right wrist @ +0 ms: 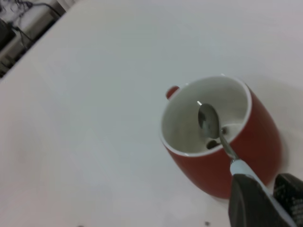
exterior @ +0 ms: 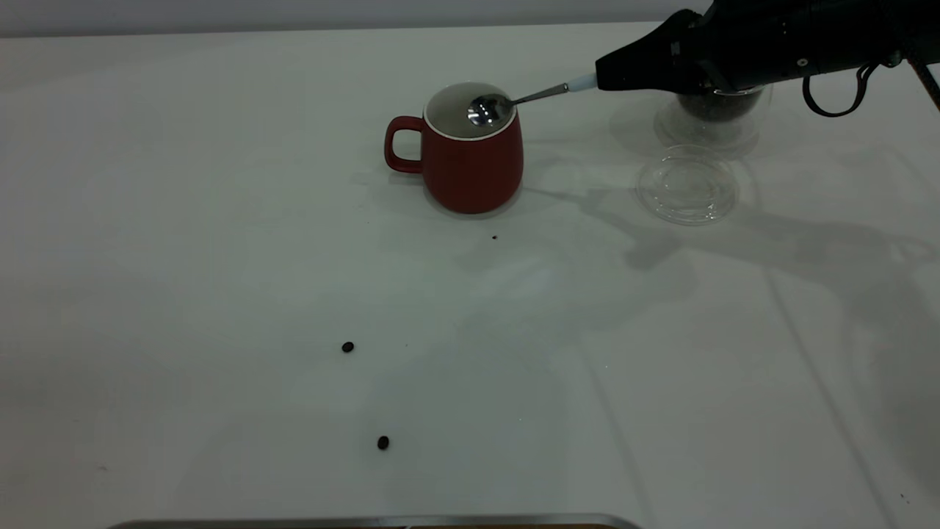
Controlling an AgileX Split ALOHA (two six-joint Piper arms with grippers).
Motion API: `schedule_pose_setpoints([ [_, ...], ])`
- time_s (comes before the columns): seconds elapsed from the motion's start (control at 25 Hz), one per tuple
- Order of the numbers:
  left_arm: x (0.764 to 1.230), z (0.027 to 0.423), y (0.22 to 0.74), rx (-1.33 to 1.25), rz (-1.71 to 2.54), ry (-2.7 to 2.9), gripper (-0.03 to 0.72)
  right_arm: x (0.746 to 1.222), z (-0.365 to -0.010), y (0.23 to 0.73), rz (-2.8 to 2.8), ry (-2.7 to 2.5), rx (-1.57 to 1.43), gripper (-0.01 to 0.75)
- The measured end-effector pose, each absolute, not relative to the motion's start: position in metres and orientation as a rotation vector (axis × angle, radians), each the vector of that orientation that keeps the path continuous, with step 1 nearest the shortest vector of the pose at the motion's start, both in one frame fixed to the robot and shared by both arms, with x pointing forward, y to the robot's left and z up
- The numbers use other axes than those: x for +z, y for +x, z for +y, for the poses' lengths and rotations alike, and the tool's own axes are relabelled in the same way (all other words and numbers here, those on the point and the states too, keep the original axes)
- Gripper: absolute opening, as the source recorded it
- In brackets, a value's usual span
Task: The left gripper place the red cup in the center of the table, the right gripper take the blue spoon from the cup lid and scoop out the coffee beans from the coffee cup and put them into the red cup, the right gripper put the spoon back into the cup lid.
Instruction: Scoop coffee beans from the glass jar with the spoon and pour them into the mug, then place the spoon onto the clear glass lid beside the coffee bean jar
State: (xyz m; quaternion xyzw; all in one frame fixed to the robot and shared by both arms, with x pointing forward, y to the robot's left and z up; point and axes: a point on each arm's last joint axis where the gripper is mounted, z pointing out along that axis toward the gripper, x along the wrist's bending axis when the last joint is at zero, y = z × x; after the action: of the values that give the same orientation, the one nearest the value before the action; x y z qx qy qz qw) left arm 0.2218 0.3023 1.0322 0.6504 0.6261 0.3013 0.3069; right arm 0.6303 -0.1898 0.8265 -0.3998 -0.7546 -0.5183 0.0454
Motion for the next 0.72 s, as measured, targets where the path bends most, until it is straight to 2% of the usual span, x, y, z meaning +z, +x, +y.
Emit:
schedule_pose_setpoints([
  [0.32,1.032,0.302,0.222,0.797,1.656,1.721,0.587,0.882,-0.197,0.624,-1.972,-1.473,-1.587,0.110],
  [0.52,1.032,0.302,0.222,0.797,1.656,1.721,0.587,0.895,-0.232,0.606,-1.684,-1.756,-1.502,0.110],
  [0.72,1.032,0.302,0.222,0.797,1.656,1.721,0.587,0.883,-0.267,0.585,-1.483,-1.948,-1.415,0.110],
])
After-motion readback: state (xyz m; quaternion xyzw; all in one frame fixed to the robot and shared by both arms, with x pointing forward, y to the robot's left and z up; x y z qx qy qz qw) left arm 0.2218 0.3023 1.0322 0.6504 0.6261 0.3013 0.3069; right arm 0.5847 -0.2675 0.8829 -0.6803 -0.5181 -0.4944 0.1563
